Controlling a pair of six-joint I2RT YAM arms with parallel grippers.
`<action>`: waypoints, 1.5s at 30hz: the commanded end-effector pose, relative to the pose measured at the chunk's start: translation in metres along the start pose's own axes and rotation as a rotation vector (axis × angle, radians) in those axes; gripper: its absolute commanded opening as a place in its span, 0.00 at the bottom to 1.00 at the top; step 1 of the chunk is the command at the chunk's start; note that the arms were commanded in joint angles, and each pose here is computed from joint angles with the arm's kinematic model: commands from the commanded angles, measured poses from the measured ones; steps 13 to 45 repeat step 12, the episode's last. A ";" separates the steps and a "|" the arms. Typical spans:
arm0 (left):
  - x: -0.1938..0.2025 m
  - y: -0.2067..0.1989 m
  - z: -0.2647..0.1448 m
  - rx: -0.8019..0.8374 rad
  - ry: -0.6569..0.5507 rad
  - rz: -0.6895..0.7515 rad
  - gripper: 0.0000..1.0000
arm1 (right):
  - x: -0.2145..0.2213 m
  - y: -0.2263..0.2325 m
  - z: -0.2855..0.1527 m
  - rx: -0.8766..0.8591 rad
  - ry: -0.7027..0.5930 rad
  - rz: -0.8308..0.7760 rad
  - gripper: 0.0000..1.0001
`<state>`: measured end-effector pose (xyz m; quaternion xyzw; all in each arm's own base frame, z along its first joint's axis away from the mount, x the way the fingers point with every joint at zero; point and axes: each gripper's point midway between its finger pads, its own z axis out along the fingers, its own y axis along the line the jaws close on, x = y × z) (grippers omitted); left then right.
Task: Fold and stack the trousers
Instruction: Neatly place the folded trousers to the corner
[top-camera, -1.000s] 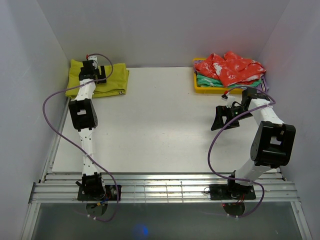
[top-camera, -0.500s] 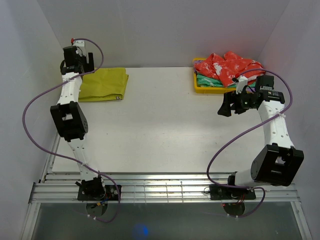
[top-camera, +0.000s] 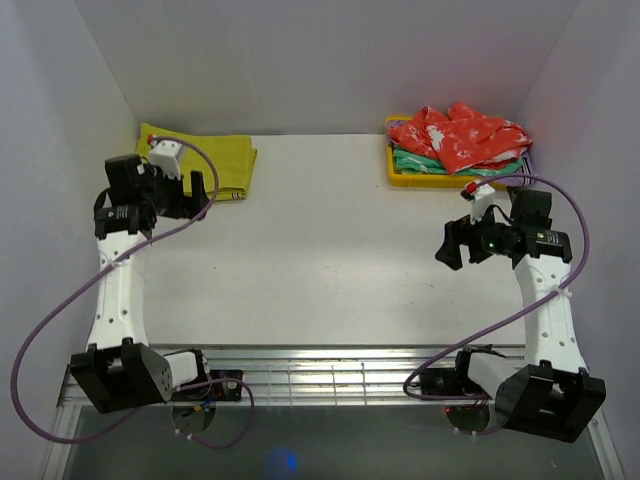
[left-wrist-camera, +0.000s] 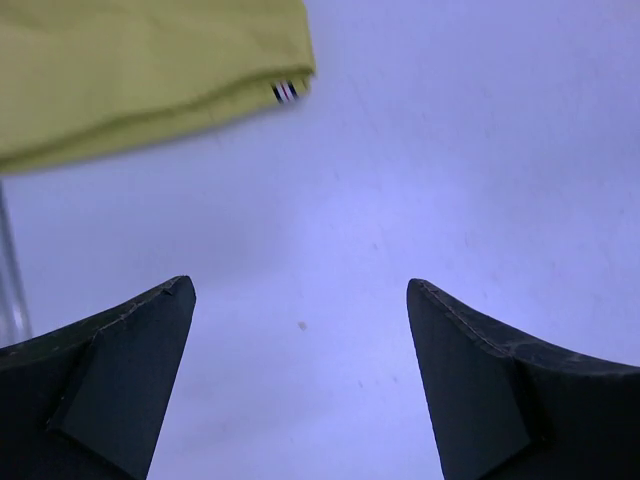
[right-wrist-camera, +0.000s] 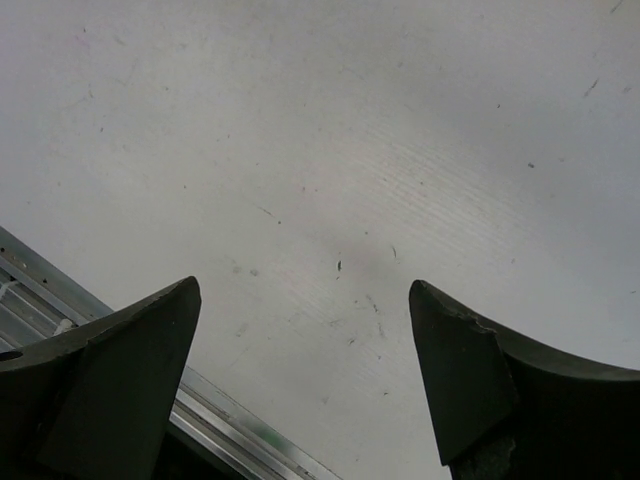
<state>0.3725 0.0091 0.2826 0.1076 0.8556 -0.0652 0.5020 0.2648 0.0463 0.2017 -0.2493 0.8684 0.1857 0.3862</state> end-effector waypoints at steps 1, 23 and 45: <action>0.069 -0.048 -0.029 0.159 0.120 -0.038 0.98 | 0.036 0.008 0.003 0.006 0.057 -0.010 0.90; 0.111 -0.047 -0.056 0.071 0.165 0.037 0.98 | 0.036 0.017 -0.010 0.048 -0.003 -0.051 0.90; 0.111 -0.047 -0.056 0.071 0.165 0.037 0.98 | 0.036 0.017 -0.010 0.048 -0.003 -0.051 0.90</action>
